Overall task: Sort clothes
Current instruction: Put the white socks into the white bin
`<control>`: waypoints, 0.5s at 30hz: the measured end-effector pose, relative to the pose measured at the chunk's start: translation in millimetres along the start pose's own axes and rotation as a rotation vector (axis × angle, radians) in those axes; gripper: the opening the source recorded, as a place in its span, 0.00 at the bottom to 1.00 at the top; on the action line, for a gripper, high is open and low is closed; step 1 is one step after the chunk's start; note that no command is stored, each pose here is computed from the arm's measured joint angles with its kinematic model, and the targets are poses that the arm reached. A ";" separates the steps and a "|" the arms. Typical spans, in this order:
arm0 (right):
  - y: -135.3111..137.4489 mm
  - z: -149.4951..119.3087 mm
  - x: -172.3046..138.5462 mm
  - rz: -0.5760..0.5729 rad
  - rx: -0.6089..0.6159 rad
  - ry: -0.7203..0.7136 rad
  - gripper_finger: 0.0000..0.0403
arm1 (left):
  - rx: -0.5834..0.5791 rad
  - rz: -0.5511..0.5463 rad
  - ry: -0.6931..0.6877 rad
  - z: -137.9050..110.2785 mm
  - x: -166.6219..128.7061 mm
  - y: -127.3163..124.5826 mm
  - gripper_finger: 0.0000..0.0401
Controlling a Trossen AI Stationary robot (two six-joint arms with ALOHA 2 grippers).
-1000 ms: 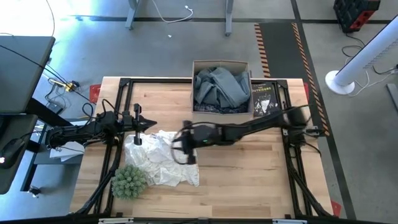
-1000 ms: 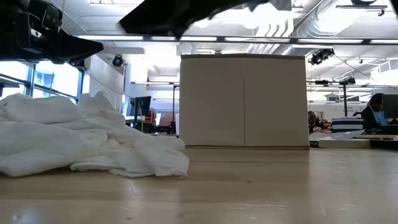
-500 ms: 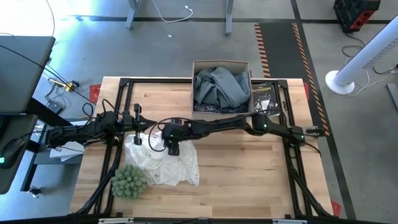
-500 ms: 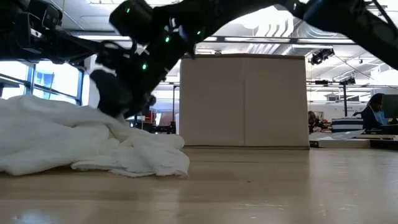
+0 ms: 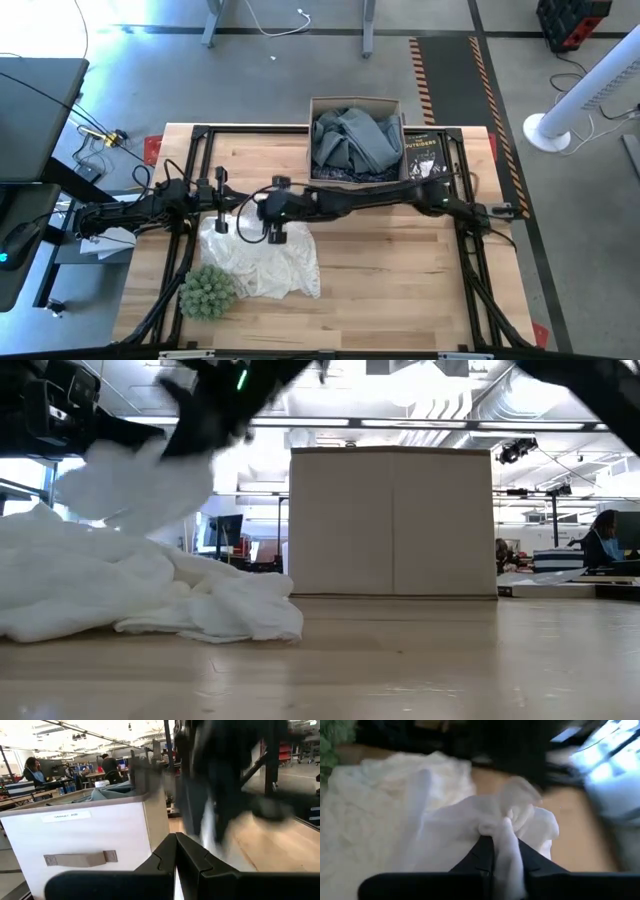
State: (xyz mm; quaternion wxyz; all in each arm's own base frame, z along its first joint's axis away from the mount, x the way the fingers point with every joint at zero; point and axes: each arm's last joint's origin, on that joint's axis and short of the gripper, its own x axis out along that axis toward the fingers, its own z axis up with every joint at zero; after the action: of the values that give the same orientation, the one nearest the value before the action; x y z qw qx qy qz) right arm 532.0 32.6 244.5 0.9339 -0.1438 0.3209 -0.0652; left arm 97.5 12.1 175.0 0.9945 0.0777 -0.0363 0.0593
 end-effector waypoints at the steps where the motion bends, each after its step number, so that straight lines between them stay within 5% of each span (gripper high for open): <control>1: -3.4 7.7 -15.2 -0.032 -0.030 0.001 0.03 | 0.000 0.000 0.000 0.0 0.0 0.0 0.00; 8: -33.0 46.5 -131.7 -0.328 -0.185 0.036 0.03 | 0.000 0.000 0.001 -0.1 0.0 0.0 0.00; 15: -113.8 37.3 -199.6 -0.540 -0.088 0.148 0.03 | 0.000 -0.001 0.001 -0.1 0.0 0.0 0.00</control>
State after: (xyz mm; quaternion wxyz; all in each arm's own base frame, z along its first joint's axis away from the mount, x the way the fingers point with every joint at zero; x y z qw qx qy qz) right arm 394.9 -24.4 423.8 0.8495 -0.2592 0.3410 -0.3080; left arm 97.5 12.1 174.9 0.9946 0.0777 -0.0359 0.0591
